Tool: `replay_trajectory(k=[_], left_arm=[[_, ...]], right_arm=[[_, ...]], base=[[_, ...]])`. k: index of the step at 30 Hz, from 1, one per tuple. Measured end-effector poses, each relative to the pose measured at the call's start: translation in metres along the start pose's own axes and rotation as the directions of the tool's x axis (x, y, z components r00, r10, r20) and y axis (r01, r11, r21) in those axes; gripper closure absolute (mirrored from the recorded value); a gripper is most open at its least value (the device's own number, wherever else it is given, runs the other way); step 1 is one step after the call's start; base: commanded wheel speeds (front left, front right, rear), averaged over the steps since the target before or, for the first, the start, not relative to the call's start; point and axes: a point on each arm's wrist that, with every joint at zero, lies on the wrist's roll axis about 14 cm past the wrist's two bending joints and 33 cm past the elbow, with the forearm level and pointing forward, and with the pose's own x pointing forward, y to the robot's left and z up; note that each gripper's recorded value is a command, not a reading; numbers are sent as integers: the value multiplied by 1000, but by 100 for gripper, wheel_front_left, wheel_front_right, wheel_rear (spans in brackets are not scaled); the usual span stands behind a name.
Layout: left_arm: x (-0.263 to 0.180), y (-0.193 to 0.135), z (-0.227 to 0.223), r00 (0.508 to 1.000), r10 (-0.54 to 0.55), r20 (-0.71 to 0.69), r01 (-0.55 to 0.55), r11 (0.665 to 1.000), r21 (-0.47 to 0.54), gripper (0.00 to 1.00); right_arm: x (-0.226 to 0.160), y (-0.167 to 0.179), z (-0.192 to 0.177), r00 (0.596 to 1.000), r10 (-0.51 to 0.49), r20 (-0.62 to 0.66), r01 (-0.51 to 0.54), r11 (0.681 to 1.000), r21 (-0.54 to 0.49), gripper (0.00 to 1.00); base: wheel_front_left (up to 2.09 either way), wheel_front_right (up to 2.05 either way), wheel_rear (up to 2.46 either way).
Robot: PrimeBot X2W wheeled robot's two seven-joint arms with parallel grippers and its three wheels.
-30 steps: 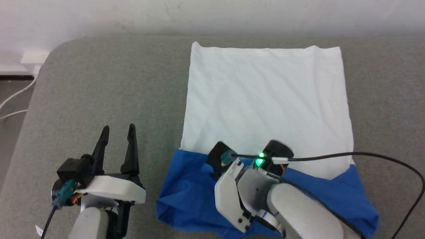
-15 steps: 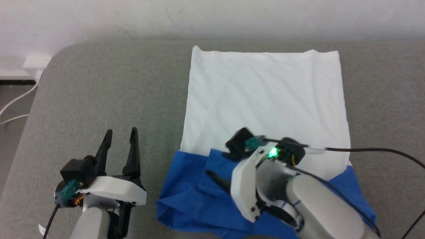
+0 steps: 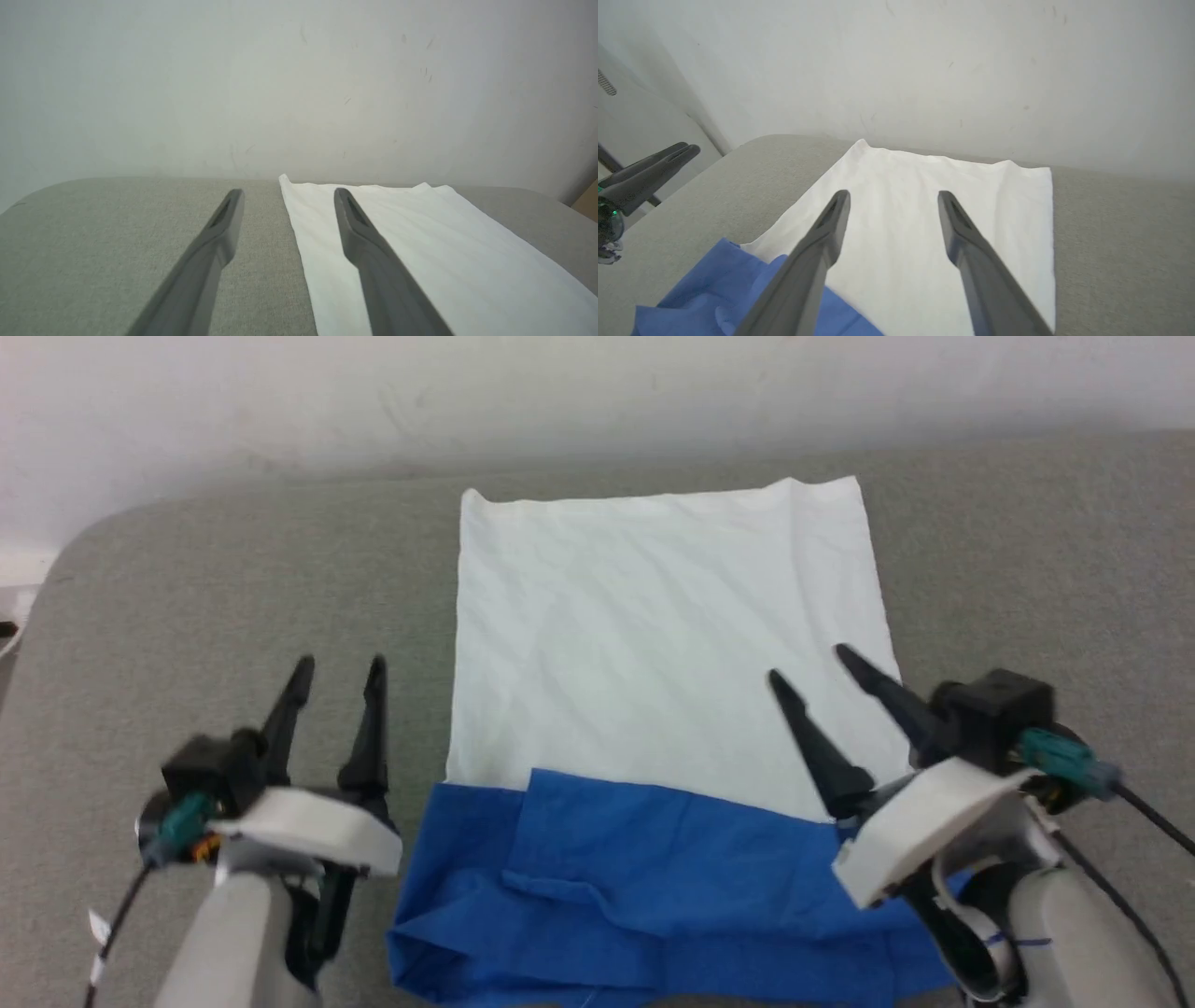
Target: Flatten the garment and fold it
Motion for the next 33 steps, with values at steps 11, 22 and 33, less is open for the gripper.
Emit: replay_trajectory(k=[11,22,33], left_arm=[[114,-21,22,978,-183,-102,193,976,96,0],[206,-20,-20,896,-206,-394,254,965,72,0],[234,-7,-115,698,-98,-709,185,982,46,0]], right_arm=[[-13,-81,-3,958,-257,127,259,966,-3,0],[-11,-127,-43,925,-374,63,373,927,28,0],[-19,-159,-76,890,-455,-12,455,890,21,0]], base=[[0,0,0],[0,0,0],[0,0,0]])
